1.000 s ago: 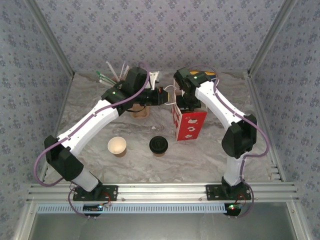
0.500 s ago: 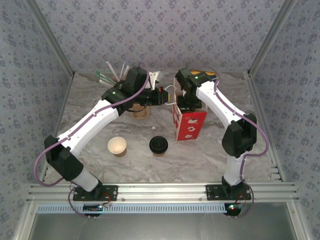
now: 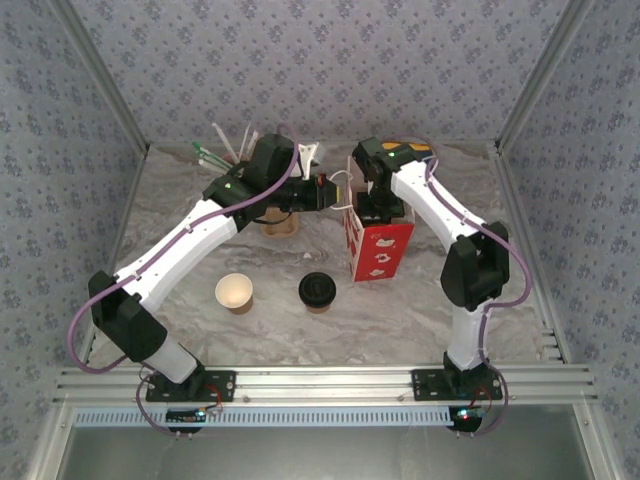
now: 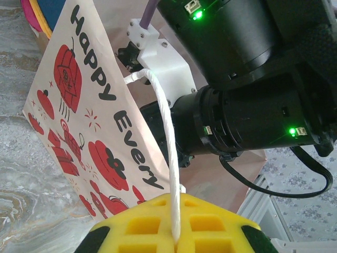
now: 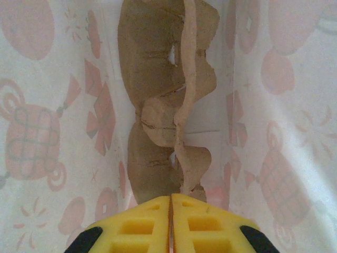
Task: Pack the takeout coffee
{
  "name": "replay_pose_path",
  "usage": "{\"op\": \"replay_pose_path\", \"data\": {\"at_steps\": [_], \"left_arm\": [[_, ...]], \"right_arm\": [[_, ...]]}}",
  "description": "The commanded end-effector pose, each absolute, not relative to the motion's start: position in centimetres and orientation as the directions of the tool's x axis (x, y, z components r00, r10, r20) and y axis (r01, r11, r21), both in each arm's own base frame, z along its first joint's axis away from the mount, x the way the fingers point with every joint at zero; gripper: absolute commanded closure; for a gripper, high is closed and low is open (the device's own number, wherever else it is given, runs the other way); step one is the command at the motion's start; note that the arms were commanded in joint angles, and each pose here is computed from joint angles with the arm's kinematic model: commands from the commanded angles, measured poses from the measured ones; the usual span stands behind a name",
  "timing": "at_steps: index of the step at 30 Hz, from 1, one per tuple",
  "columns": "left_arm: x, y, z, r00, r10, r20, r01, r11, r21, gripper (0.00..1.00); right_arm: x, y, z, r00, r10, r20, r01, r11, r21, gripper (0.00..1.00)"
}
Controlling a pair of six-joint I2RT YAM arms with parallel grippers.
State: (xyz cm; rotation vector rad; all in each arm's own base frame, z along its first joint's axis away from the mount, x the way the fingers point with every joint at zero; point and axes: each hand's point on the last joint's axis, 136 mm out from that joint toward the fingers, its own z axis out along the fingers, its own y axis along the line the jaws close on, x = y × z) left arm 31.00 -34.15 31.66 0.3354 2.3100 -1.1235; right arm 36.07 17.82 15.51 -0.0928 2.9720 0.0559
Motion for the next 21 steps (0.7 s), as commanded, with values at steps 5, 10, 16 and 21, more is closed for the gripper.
{"op": "replay_pose_path", "data": {"at_steps": [5, 10, 16, 21], "left_arm": [[30.71, -34.63, 32.61, -0.811, -0.015, -0.584, 0.465, 0.588, -0.662, 1.0], [30.75, -34.47, 32.37, -0.811, -0.013, -0.585, 0.463, 0.595, -0.656, 1.0], [30.77, -34.49, 32.18, -0.812, -0.013, -0.584, 0.462, 0.596, -0.656, 1.0], [30.84, -34.22, 32.11, -0.812, -0.015, -0.583, 0.457, 0.605, -0.652, 1.0]], "right_arm": [[36.08, 17.06, 14.94, -0.986, -0.058, -0.154, -0.059, 0.998, 0.0, 0.9], [36.07, 16.79, 14.98, -0.986, -0.054, -0.157, -0.054, 0.999, -0.009, 0.9], [36.2, 16.65, 15.0, -0.986, -0.05, -0.16, -0.049, 0.999, -0.012, 0.9], [36.11, 16.33, 14.47, -0.987, -0.047, -0.151, -0.045, 0.999, -0.018, 0.9]]}}
